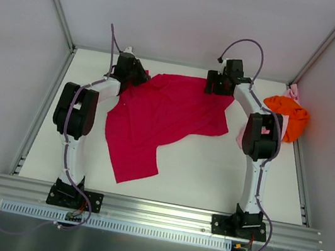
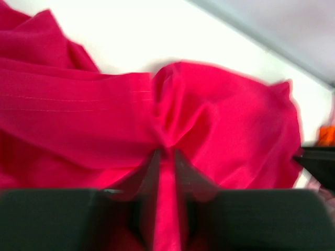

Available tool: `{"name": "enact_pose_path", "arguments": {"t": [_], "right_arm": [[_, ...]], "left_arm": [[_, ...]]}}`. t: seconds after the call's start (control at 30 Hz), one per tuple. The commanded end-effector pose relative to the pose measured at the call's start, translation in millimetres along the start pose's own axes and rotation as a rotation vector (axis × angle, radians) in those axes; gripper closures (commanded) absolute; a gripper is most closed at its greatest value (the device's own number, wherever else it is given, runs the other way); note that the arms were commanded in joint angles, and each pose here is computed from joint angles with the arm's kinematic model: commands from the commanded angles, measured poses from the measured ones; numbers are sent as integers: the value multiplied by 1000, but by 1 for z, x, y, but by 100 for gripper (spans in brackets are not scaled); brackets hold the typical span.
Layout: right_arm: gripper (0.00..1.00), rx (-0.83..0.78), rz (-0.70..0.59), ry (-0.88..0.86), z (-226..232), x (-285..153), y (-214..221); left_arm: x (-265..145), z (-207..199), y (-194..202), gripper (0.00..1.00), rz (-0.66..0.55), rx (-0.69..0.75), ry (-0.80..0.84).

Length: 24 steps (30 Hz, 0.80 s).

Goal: Fold and stack the t-shirts
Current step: Flatten out the tshirt

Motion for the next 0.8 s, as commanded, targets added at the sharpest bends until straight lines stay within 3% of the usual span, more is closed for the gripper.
{"name": "enact_pose_path", "arguments": {"t": [0.0,0.03,0.07,0.1,0.13,0.17,0.23,0.4,0.5,0.63,0.77], "right_arm": [[35,-129,-188,68,17,-62,-35],[43,-132,-204,74,18,-69,-35],[58,-130,-214,83,20,-81,-36],[61,-124,-213,96,20,-86,-35],[59,-116,-189,94,21,-91,-32],[50,-108,-193,77,25,-99,-29],[35,-103,-185,116,34,-107,-25],[13,-2,-108,216,45,-125,-3],[12,74,29,176,48,-116,34],[12,151,66,68,67,-109,73],[21,90,27,98,85,-115,96]], "left_arm": [[2,-16,-23,76,-77,57,15],[4,-17,-26,63,-89,62,10],[6,-16,-26,44,-89,64,2],[6,-17,-27,18,-96,70,-2],[7,-16,-28,8,-109,77,-10],[6,-17,-31,1,-126,80,-22],[1,-20,-36,1,-145,87,-17],[-25,-27,-32,1,-167,50,44],[-47,-30,-24,1,-184,9,82],[-77,-21,-5,1,-198,-2,71],[-109,-34,-3,1,-225,32,126]]}}
Point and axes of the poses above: each gripper's point midway between its finger pads, its own x axis out along the fingers, its own z axis along the line the jaws close on, y = z × x, the point moved 10 cm from there along -x, back along the fingers, and after that the axes turned 1 degree about -x, right-handed, at the moved point
